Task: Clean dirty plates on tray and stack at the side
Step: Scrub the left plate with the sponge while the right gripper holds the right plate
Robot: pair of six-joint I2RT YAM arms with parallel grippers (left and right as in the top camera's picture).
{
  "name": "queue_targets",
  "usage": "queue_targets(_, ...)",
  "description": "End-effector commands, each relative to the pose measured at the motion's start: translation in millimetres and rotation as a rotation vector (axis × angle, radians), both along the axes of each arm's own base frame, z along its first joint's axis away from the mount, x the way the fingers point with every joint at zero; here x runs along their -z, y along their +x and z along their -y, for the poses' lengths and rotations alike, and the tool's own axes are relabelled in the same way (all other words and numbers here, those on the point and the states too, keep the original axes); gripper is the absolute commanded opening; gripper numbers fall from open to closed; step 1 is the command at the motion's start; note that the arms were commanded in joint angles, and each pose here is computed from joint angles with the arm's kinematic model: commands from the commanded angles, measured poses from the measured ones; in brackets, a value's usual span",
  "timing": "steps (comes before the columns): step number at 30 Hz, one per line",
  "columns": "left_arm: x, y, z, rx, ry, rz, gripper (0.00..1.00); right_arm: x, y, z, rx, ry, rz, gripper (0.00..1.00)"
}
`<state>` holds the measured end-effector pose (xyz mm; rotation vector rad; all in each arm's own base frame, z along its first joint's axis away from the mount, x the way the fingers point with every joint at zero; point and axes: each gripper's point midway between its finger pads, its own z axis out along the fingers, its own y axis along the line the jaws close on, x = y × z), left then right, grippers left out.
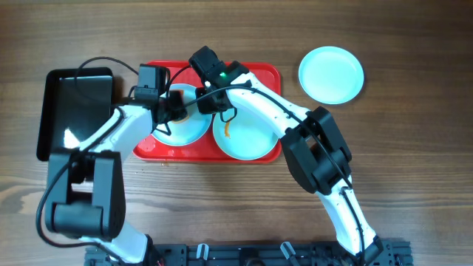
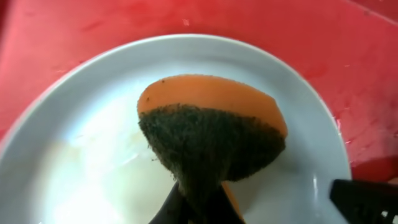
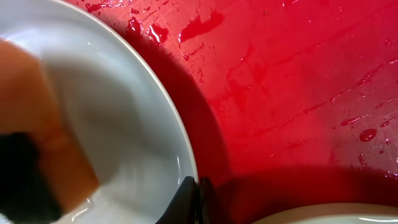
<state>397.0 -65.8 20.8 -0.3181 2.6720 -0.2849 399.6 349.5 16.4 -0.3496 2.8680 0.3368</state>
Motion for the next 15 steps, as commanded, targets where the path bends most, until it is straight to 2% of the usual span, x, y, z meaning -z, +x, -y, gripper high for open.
queue_targets(1, 16.8, -6.9, 1.2, -0.003, -0.009, -0.049, 0.04, 8.7, 4.1, 5.4, -0.007, -0.038, 0.012, 0.04)
queue_targets(8, 15.6, -17.2, -78.7, -0.189, 0.419, -0.068, 0.04, 8.9, 3.6, 5.8, -0.008, -0.04, 0.01, 0.04)
queue_targets(15, 1.3, -33.6, -115.8, -0.26, 0.643, -0.101, 0.04, 9.1, 3.0, 6.4, -0.007, -0.043, 0.008, 0.04)
